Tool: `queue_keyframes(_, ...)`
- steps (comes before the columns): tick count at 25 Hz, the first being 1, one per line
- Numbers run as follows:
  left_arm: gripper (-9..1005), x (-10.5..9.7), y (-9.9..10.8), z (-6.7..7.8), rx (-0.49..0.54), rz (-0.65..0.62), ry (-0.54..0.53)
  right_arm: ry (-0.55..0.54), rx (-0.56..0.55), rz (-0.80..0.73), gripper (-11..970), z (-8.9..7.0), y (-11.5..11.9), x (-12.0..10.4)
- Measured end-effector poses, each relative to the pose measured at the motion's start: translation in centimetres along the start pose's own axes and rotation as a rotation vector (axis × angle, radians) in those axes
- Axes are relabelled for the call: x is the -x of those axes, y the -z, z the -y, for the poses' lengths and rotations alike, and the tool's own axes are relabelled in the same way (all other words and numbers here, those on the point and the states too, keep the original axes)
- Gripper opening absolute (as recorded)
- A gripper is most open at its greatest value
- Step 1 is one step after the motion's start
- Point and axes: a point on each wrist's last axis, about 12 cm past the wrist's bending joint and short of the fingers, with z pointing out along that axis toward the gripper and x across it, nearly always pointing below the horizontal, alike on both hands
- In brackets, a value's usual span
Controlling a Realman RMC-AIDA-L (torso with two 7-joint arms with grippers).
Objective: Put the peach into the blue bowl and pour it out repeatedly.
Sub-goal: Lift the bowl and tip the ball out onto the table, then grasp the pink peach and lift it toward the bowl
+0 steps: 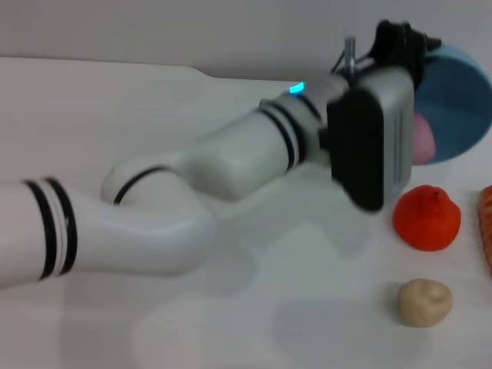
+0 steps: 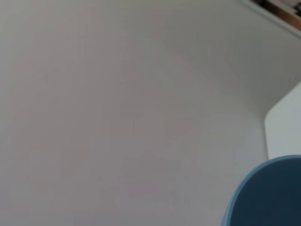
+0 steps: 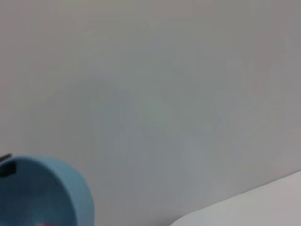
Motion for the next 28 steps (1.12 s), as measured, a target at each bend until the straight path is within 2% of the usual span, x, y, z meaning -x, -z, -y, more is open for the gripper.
queue_keyframes(2, -2, 0.3, 0.7, 0.9, 0.01, 0.021, -0.059, 0.003, 0.009, 0.002, 452, 0.0, -0.4, 0.2)
queue_keyframes(6, -2, 0.4, 1.3, 1.5, 0.012, 0.027, -0.096, 0.008, 0.031, 0.006, 451, -0.2, -1.4, 0.4)
queue_keyframes(11, -2, 0.4, 2.1, 2.3, 0.011, 0.028, -0.113, 0.013, 0.043, 0.002, 451, -0.3, -2.1, 0.6)
queue_keyframes(16, -1, 0.2, 2.4, 2.3, 0.038, 0.026, -0.105, 0.011, 0.043, 0.0, 451, -0.3, -2.3, 0.6)
queue_keyframes(18, -1, -0.3, 2.2, 1.8, 0.054, -0.008, -0.025, -0.001, 0.051, -0.002, 451, -0.3, -2.5, 0.6)
queue_keyframes(21, -2, -1.2, 1.5, 0.2, 0.097, -0.083, 0.246, -0.043, 0.098, -0.035, 451, -0.8, -3.4, 0.6)
queue_keyframes(25, -1, -3.6, 0.5, -2.1, 0.106, -0.19, 0.577, -0.097, 0.32, -0.223, 451, -2.3, -6.1, 1.9)
queue_keyframes(28, -1, -6.0, -0.2, -3.6, 0.073, -0.288, 0.808, -0.143, 0.448, -0.45, 450, -3.6, -8.8, 3.6)
